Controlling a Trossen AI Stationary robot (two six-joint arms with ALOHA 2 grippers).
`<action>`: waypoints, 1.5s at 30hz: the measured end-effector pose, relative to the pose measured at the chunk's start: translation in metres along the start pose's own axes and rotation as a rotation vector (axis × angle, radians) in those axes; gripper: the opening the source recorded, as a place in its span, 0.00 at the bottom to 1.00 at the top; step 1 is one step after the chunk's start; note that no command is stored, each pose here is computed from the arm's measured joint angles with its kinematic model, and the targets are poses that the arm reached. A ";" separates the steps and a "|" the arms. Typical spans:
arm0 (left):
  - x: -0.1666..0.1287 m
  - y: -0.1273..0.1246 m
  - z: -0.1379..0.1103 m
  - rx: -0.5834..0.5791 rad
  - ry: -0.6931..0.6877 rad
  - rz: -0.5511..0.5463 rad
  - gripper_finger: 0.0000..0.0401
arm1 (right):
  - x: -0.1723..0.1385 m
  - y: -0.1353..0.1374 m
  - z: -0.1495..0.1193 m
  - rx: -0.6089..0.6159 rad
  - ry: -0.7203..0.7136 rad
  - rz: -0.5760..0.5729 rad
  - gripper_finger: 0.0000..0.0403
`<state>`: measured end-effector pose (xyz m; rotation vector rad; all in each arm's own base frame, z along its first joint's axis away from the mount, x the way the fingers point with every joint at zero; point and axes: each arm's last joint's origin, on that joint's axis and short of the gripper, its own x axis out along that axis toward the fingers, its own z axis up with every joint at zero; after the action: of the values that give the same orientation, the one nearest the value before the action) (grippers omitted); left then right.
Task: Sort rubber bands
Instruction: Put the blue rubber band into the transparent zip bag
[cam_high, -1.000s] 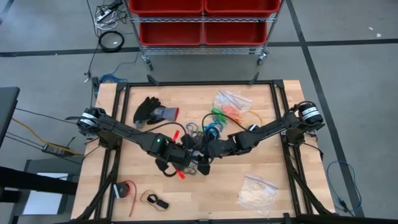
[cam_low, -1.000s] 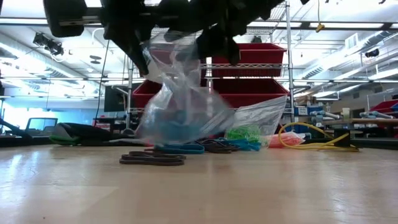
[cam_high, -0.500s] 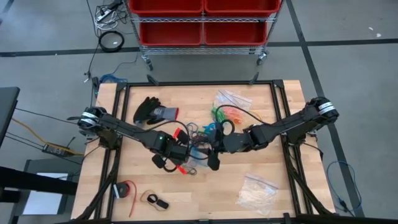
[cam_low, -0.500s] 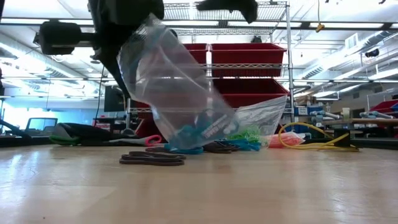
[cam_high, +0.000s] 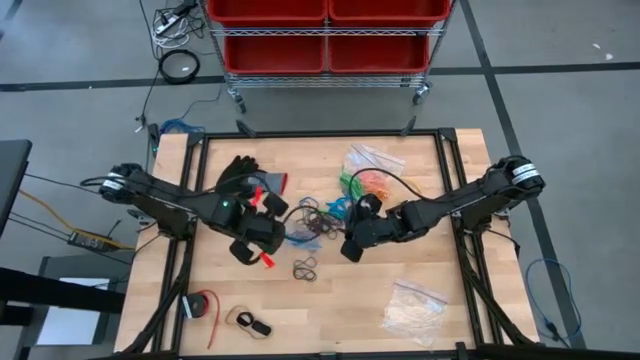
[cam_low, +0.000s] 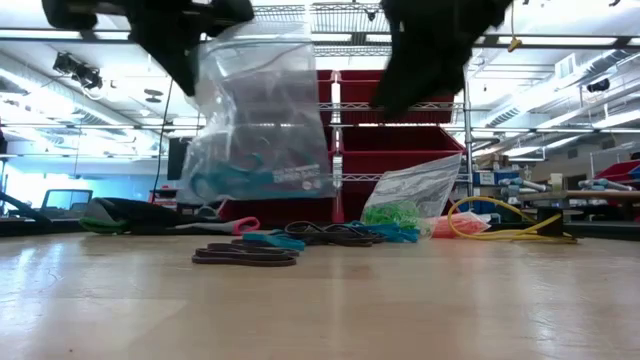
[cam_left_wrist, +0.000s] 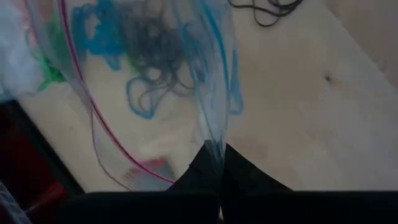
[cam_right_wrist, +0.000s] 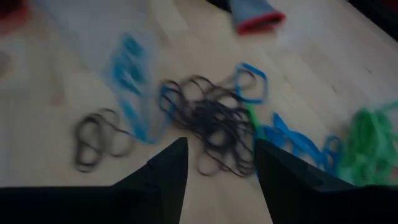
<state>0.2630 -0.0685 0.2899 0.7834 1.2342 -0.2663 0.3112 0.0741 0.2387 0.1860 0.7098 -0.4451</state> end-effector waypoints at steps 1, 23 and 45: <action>-0.002 -0.001 -0.002 -0.020 -0.006 -0.020 0.00 | 0.005 -0.005 -0.004 0.008 0.009 -0.016 0.42; 0.040 -0.032 -0.019 -0.113 0.124 -0.243 0.00 | 0.047 -0.008 -0.059 0.015 -0.149 0.265 0.40; 0.001 -0.031 -0.019 -0.195 -0.028 -0.234 0.00 | 0.146 0.040 -0.054 -0.144 0.032 0.176 0.36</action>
<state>0.2315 -0.0779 0.2749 0.4662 1.3052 -0.3407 0.3957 0.0783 0.1016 0.1187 0.7468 -0.2226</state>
